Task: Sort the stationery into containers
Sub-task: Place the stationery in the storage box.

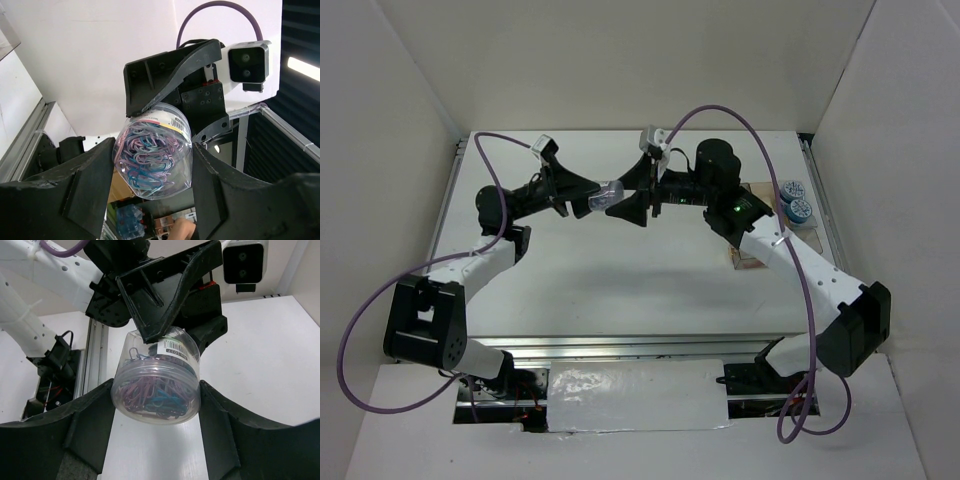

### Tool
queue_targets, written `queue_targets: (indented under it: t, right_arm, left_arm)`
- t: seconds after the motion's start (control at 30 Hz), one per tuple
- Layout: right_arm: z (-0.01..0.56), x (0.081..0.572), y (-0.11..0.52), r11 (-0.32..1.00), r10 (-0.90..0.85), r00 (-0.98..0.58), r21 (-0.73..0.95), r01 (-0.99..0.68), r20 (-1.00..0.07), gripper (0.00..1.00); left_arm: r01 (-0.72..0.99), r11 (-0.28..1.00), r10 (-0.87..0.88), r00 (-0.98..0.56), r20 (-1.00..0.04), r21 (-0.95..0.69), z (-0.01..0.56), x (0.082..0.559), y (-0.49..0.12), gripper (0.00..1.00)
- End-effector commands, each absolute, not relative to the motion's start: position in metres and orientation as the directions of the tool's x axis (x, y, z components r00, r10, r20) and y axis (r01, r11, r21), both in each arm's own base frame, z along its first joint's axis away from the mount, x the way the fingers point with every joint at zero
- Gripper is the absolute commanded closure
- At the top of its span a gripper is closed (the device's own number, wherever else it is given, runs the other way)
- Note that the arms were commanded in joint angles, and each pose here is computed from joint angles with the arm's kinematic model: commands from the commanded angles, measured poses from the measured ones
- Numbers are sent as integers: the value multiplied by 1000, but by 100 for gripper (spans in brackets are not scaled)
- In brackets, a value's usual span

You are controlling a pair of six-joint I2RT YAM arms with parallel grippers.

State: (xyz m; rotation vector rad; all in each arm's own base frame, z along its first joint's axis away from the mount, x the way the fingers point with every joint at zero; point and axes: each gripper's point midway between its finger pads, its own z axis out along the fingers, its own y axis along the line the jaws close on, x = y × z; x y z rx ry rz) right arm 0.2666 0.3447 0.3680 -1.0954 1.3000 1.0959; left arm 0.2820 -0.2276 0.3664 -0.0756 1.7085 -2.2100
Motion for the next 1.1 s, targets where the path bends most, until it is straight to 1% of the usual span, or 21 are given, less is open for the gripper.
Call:
queue_targets:
  t: [0.0, 0.07, 0.1, 0.17, 0.2, 0.23, 0.27, 0.3, 0.33, 0.37, 0.4, 0.43, 0.47, 0.5, 0.53, 0.57, 0.6, 0.7, 0.77, 0.9, 1.07]
  right_arm:
    - [403, 267, 340, 192, 30, 69, -62, -979, -997, 50]
    - [399, 271, 336, 203, 5, 59, -56, -978, -998, 56]
    - [397, 272, 332, 208, -18, 36, -39, -977, -999, 59]
    - [397, 285, 316, 247, -49, 41, -52, -968, -998, 62]
    - [388, 285, 305, 261, -84, 9, -31, -965, -996, 66]
    - [385, 299, 286, 311, -103, 3, -35, -950, -995, 67]
    - [383, 302, 272, 334, -125, 19, -60, -941, -992, 69]
    - [372, 304, 259, 358, -159, -16, -43, -933, -987, 70]
    - [367, 310, 244, 395, -188, -20, -57, -917, -982, 70]
    - [365, 322, 223, 436, -240, 25, -130, -890, -970, 71]
    - [348, 321, 209, 452, -297, -23, -119, -884, -955, 72]
    - [345, 327, 195, 480, -338, -24, -150, -864, -941, 72]
    - [336, 339, 175, 496, -404, -11, -209, -843, -915, 72]
    - [319, 337, 161, 503, -450, -73, -185, -844, -890, 73]
    - [318, 341, 150, 509, -480, -81, -202, -837, -873, 73]
    - [295, 349, 128, 530, -545, -150, -201, -824, -825, 75]
    - [286, 354, 118, 539, -574, -178, -205, -817, -799, 76]
    - [251, 374, 80, 586, -653, -304, -208, -783, -694, 79]
    - [222, 380, 62, 597, -684, -382, -175, -783, -621, 80]
    - [193, 396, 34, 584, -735, -426, -173, -793, -528, 80]
    - [164, 421, 8, 613, -732, -491, -143, -777, -472, 80]
  left_arm:
    - [589, -310, -271, -807, -525, -746, 406, 219, -220, 67]
    - [551, -254, -235, -833, -502, -795, 393, 229, -225, 15]
    - [539, -231, -222, -840, -495, -810, 389, 233, -227, 1]
    - [528, -168, -228, -843, -488, -833, 378, 246, -224, 1]
    - [537, -144, -241, -834, -497, -831, 375, 251, -220, 1]
    - [588, -95, -282, -789, -545, -803, 374, 260, -211, 1]
    - [522, -52, -297, -822, -486, -851, 365, 271, -206, 1]
    - [526, -2, -323, -805, -498, -850, 363, 281, -199, 1]
    - [631, 114, -350, -698, -625, -767, 359, 295, -185, 1]
    - [508, 210, -375, -747, -549, -835, 352, 313, -178, 1]
    - [512, 336, -369, -700, -611, -790, 349, 326, -170, 1]
    - [607, 529, -221, -576, -787, -593, 326, 343, -163, 1]
    - [599, 648, -157, -500, -852, -471, 349, 355, -159, 1]
    - [389, 857, -87, -537, -839, -338, 316, 373, -127, 1]
    - [375, 903, 30, -544, -838, -211, 300, 382, -127, 1]
    - [322, 935, 51, -530, -846, -145, 310, 390, -116, 1]
    - [256, 962, 77, -584, -808, -93, 297, 389, -100, 1]
    - [218, 975, 107, -659, -745, -53, 276, 395, -90, 1]
    - [215, 975, 111, -698, -707, -59, 259, 389, -90, 1]
    - [282, 951, 112, -700, -705, -129, 249, 380, -107, 1]
    - [319, 929, 105, -714, -692, -187, 247, 373, -119, 1]
